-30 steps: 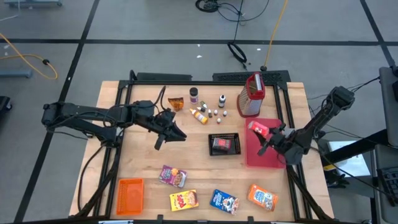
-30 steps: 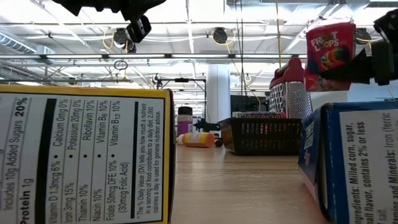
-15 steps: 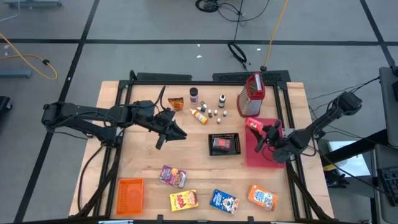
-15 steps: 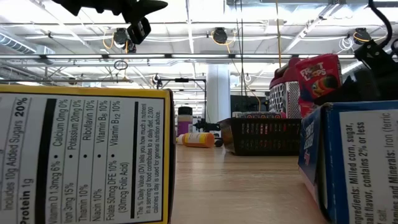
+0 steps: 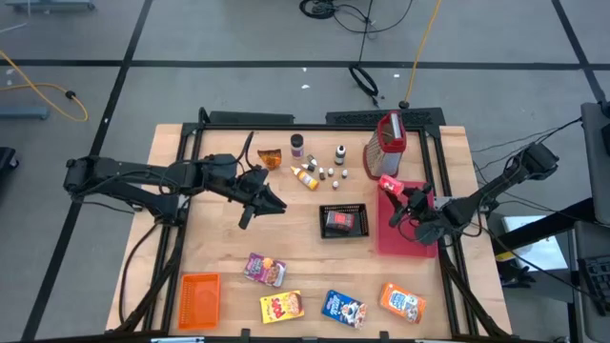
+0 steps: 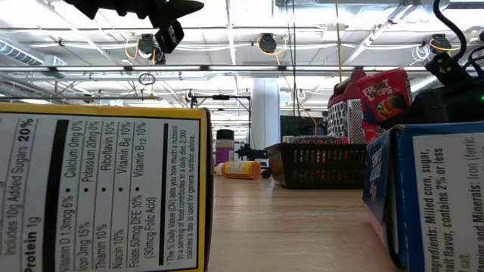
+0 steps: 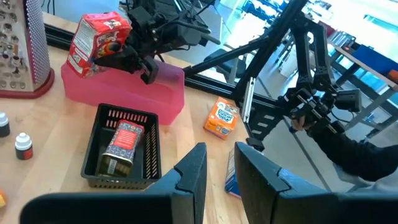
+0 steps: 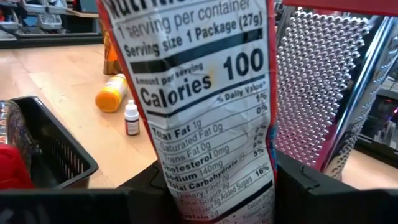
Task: Pick & Place Kitchen Items
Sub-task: Put the red cereal box into the red bin
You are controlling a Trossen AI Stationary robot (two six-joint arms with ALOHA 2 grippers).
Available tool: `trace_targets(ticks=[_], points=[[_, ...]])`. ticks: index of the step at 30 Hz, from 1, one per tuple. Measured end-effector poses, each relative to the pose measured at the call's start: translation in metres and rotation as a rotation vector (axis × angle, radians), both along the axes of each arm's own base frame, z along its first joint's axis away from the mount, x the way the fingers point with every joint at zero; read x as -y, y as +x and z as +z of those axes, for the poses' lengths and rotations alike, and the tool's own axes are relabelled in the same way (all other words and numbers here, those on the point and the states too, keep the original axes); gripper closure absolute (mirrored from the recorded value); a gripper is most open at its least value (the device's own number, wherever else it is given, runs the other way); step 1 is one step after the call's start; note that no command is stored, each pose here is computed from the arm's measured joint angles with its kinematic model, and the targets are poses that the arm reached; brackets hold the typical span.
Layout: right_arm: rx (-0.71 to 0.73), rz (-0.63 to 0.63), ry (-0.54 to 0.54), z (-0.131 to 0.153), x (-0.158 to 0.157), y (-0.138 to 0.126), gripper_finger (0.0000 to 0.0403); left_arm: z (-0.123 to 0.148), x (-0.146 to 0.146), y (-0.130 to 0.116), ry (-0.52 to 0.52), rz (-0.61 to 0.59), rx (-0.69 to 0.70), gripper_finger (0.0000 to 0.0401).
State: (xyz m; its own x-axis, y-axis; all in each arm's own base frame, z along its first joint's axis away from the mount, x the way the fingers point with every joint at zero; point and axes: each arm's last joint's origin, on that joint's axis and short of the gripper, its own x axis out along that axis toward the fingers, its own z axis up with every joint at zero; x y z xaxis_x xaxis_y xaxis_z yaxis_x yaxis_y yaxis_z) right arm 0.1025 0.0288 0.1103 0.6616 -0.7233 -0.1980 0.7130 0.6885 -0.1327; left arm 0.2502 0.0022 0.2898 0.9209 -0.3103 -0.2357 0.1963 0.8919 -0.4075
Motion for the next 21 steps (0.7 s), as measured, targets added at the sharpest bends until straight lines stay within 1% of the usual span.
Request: trace_targets(ticks=[4, 8, 12, 17, 21], points=[[0.000, -0.002, -0.011, 0.003, 0.001, 0.000, 0.0258, 0.000, 0.000, 0.000, -0.001, 0.001, -0.001, 0.0320], [-0.074, 0.018, -0.093, 0.007, 0.001, 0.000, 0.0259, 0.000, 0.000, 0.000, -0.001, 0.001, 0.000, 0.0320], [-0.077, 0.005, -0.118, 0.015, 0.001, 0.000, 0.0256, 0.000, 0.000, 0.000, -0.002, 0.001, -0.002, 0.0320], [-0.045, 0.001, -0.103, 0.020, 0.002, -0.001, 0.0260, -0.001, 0.000, 0.000, -0.003, 0.001, -0.007, 0.0320], [-0.027, 0.032, -0.017, 0.018, 0.002, -0.003, 0.0256, -0.001, 0.000, 0.000, -0.012, 0.004, -0.012, 0.0320]])
